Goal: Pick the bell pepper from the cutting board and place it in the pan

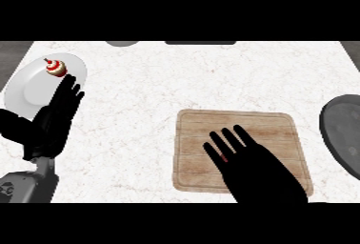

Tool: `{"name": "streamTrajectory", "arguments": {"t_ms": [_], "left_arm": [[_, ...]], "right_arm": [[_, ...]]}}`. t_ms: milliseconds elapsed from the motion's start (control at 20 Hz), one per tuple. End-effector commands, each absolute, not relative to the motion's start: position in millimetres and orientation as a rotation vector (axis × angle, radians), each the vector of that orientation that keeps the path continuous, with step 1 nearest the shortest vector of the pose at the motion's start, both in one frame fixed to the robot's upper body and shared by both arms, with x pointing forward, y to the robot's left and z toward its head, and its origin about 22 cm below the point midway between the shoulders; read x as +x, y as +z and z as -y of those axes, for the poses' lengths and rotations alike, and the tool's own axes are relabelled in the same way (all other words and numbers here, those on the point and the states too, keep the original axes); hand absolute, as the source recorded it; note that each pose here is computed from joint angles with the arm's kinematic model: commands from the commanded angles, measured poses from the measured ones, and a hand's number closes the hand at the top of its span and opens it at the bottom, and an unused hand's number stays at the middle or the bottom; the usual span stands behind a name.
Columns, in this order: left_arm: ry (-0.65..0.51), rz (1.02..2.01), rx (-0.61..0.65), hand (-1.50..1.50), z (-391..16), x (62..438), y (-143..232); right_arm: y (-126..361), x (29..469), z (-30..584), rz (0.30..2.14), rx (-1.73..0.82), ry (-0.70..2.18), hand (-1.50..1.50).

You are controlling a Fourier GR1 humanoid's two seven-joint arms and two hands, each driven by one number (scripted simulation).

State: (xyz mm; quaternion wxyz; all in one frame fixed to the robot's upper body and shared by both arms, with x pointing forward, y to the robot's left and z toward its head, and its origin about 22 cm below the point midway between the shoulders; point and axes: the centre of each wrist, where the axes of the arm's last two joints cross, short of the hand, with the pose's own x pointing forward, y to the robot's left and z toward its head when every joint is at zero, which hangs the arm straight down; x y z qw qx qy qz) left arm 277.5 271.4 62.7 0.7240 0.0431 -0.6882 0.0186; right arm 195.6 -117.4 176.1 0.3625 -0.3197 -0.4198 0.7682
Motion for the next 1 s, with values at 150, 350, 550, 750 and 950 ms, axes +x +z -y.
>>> {"name": "streamTrajectory", "arguments": {"t_ms": [150,350,550,750,950], "left_arm": [[0.044,1.515,0.110,0.00,-269,290,62],[0.062,1.526,0.103,0.00,-272,287,59],[0.059,1.523,0.083,0.00,-258,275,59],[0.057,1.518,0.097,0.00,-282,285,61],[0.047,1.535,0.102,0.00,-264,265,51]], "right_arm": [[152,187,89,0.964,-0.946,1.973,-1.50],[137,200,89,0.892,-1.004,1.970,-1.50],[141,214,90,0.844,-0.997,1.950,-1.50],[121,225,102,0.890,-0.976,1.931,-1.50],[118,235,90,0.812,-0.961,1.951,-1.50]]}}
